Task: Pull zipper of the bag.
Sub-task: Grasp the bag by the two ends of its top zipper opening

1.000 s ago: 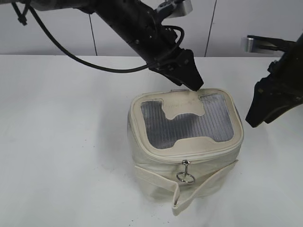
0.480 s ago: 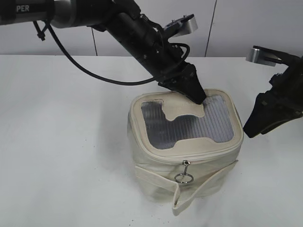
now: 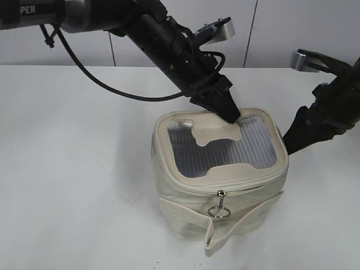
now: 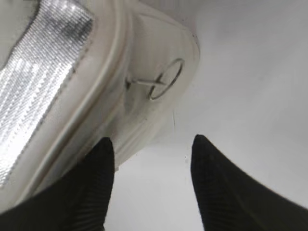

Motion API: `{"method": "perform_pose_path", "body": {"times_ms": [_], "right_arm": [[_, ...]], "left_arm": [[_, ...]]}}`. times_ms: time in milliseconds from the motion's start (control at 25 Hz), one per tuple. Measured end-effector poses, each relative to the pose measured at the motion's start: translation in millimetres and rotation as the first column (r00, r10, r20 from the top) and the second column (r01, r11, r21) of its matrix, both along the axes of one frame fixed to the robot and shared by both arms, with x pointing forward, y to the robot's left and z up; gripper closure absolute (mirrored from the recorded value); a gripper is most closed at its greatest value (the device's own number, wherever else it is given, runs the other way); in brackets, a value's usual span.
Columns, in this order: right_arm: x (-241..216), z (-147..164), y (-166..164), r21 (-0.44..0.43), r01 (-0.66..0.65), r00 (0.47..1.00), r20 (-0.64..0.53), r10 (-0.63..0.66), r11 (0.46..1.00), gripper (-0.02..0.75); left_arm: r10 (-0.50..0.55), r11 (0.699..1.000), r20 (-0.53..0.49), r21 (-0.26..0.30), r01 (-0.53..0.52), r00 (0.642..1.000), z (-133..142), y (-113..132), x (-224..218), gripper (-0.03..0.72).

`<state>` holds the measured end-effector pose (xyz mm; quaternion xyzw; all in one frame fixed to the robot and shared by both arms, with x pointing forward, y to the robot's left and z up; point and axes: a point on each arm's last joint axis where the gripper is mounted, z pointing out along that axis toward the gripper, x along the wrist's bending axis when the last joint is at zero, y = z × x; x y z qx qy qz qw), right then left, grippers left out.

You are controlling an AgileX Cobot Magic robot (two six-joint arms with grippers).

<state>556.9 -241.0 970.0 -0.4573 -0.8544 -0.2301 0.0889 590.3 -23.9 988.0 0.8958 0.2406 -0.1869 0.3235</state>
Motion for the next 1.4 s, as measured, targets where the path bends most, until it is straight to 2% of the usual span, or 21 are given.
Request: {"method": "perform_pose_path", "body": {"times_ms": [440,560,760,840,960,1240,1400], "right_arm": [[9.8,-15.8,7.4,0.089,-0.128,0.988,0.096,0.119,0.988,0.341],[14.5,-21.2,7.9,0.1,-0.125,0.986,0.124,0.112,0.987,0.424],[20.8,-35.5,9.2,0.122,-0.081,0.992,0.107,0.068,0.989,0.661],[21.8,-36.6,9.2,0.126,-0.058,0.994,0.102,0.046,0.99,0.727],[21.0,-33.2,8.4,0.122,-0.016,0.997,0.079,0.006,0.992,0.733],[6.2,-7.9,-0.7,0.009,0.033,0.999,0.024,-0.033,0.999,0.733],[-0.8,2.7,-1.1,0.006,0.024,1.0,0.007,-0.024,1.0,0.733]], "left_arm": [[-0.008,1.0,-0.012,-0.002,0.008,1.0,0.3,0.7,-0.8,0.643],[-0.008,1.0,-0.013,-0.003,0.008,1.0,0.4,0.6,-0.9,0.643],[-0.012,1.0,-0.02,-0.006,0.012,1.0,0.7,0.5,-1.6,0.643],[-0.013,1.0,-0.023,-0.007,0.013,1.0,0.8,0.4,-1.9,0.643],[-0.013,1.0,-0.023,-0.008,0.013,1.0,0.8,0.4,-1.9,0.643],[-0.015,1.0,-0.025,-0.008,0.014,1.0,0.9,0.4,-2.1,0.643],[-0.015,1.0,-0.025,-0.008,0.015,1.0,0.9,0.4,-2.1,0.643]]}}
